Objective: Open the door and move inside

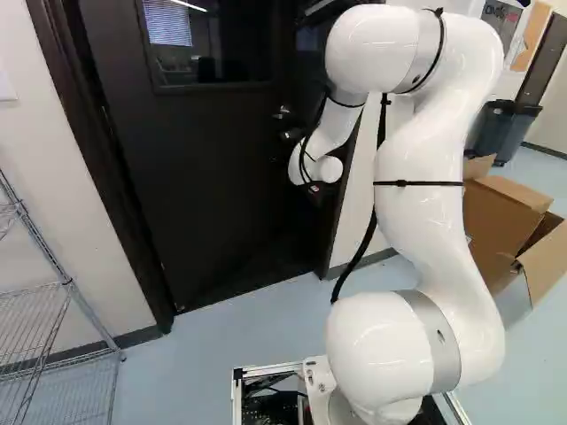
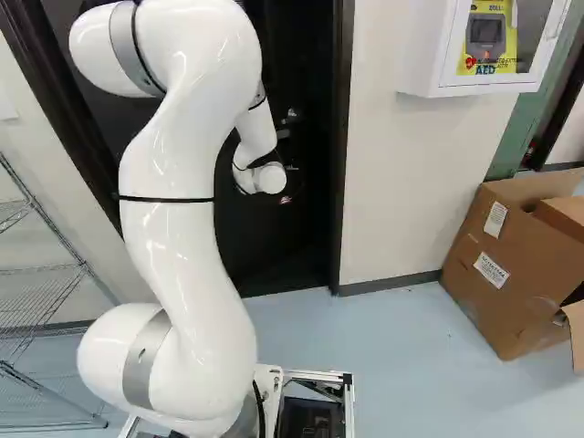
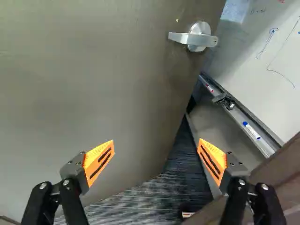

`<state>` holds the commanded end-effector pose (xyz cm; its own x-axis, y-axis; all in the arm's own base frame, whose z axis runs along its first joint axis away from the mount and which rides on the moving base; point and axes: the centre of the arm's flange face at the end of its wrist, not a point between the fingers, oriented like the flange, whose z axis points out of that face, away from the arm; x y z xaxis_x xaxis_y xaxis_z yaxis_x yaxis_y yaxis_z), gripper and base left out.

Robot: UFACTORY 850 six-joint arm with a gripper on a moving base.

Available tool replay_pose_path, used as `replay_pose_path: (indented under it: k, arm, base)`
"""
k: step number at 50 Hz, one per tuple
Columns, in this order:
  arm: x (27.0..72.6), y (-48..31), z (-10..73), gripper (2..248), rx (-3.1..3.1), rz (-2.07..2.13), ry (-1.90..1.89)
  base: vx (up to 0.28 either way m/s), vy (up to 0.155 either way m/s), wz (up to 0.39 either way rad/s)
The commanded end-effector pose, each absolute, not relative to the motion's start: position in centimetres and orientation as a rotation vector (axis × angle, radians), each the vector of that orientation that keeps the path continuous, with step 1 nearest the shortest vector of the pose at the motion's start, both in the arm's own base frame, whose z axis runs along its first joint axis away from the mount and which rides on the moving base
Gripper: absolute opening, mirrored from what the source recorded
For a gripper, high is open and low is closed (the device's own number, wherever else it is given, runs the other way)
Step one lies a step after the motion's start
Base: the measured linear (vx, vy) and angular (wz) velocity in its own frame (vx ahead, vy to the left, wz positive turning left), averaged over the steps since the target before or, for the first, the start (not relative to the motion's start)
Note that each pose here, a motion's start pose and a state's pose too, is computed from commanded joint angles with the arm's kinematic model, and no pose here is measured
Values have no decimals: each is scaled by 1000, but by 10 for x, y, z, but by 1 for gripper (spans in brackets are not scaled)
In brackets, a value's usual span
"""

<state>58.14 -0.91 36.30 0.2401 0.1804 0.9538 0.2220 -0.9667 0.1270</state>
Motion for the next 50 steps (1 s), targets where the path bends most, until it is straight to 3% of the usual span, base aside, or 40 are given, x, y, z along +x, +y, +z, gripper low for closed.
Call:
replay_pose_path:
  k: [50]
  arm:
    - [489,-50,372,247,-2580,-1849,-92]
  base:
    - [0,0,0]
